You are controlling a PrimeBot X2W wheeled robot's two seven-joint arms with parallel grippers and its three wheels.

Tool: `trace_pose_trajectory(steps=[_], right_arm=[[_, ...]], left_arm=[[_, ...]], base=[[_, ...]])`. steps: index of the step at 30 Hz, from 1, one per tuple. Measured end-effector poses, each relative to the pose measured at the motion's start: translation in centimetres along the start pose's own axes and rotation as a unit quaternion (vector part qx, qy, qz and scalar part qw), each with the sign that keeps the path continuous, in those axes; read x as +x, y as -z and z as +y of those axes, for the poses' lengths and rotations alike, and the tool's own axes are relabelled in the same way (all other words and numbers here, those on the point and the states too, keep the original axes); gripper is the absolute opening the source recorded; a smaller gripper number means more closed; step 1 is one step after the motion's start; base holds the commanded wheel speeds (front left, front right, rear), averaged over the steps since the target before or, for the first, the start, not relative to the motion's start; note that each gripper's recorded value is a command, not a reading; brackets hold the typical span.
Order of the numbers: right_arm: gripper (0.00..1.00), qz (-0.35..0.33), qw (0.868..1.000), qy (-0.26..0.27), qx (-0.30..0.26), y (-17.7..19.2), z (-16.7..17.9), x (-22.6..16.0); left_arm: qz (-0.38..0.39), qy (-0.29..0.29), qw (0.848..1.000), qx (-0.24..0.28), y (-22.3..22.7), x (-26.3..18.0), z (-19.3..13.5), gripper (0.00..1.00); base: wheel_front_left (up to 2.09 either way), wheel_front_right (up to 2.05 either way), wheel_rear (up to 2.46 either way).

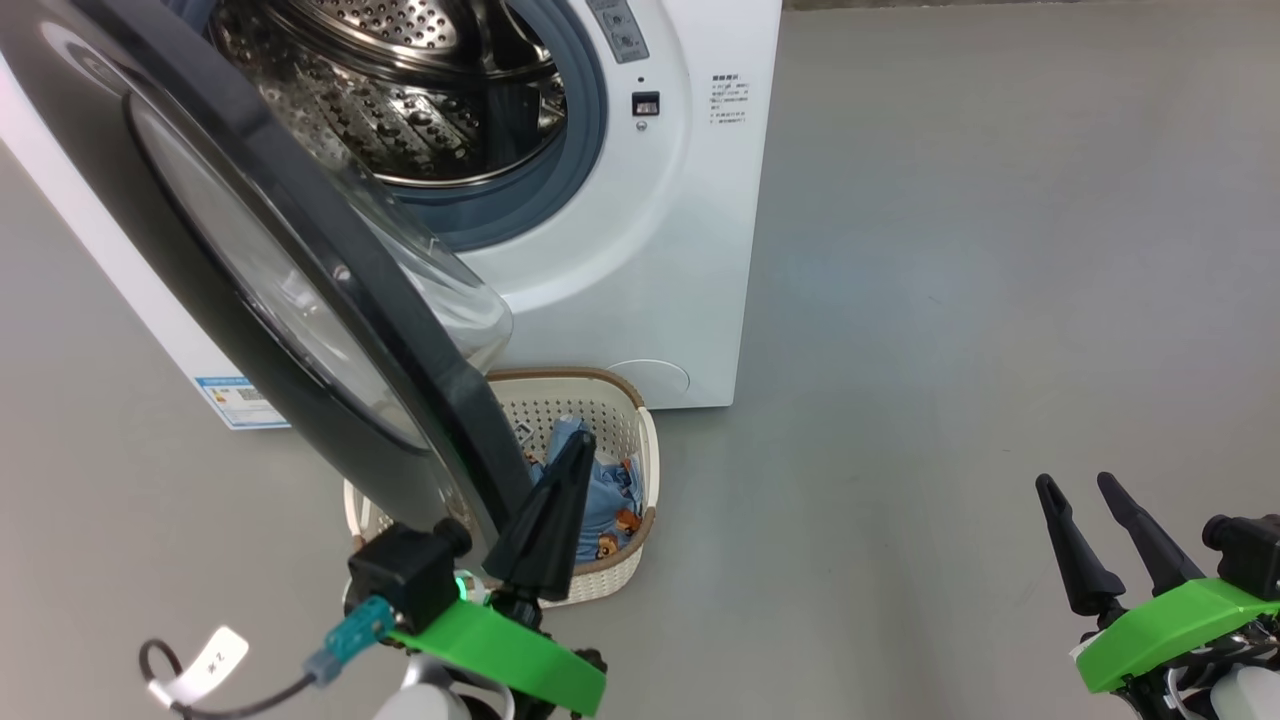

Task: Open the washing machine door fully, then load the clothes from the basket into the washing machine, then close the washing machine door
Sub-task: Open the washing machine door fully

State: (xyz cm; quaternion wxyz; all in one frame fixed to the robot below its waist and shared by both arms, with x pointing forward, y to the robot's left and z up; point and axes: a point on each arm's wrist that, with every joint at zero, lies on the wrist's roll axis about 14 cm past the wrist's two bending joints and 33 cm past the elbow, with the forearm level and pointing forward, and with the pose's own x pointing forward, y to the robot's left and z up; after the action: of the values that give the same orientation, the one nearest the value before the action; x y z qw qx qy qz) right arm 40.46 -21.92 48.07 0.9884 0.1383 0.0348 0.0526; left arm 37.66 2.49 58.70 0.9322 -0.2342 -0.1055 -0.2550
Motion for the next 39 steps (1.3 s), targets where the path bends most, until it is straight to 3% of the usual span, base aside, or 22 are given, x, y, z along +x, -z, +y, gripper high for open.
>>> trace_pose_trajectory(steps=[24, 39], right_arm=[[1.0, -0.004, 1.0, -0.008, -0.003, -0.4, 0.4, 1.3], [1.0, -0.008, 1.0, -0.018, -0.004, -0.6, 1.1, 1.5]], left_arm=[[0.028, -0.063, 0.998, -0.004, 1.5, 1.0, 4.7, 0.0], [0.023, -0.076, 0.997, -0.01, 1.3, 0.6, 5.5, 0.0]], base=[[0.0, 0.0, 0.0], [0.0, 0.0, 0.0]])
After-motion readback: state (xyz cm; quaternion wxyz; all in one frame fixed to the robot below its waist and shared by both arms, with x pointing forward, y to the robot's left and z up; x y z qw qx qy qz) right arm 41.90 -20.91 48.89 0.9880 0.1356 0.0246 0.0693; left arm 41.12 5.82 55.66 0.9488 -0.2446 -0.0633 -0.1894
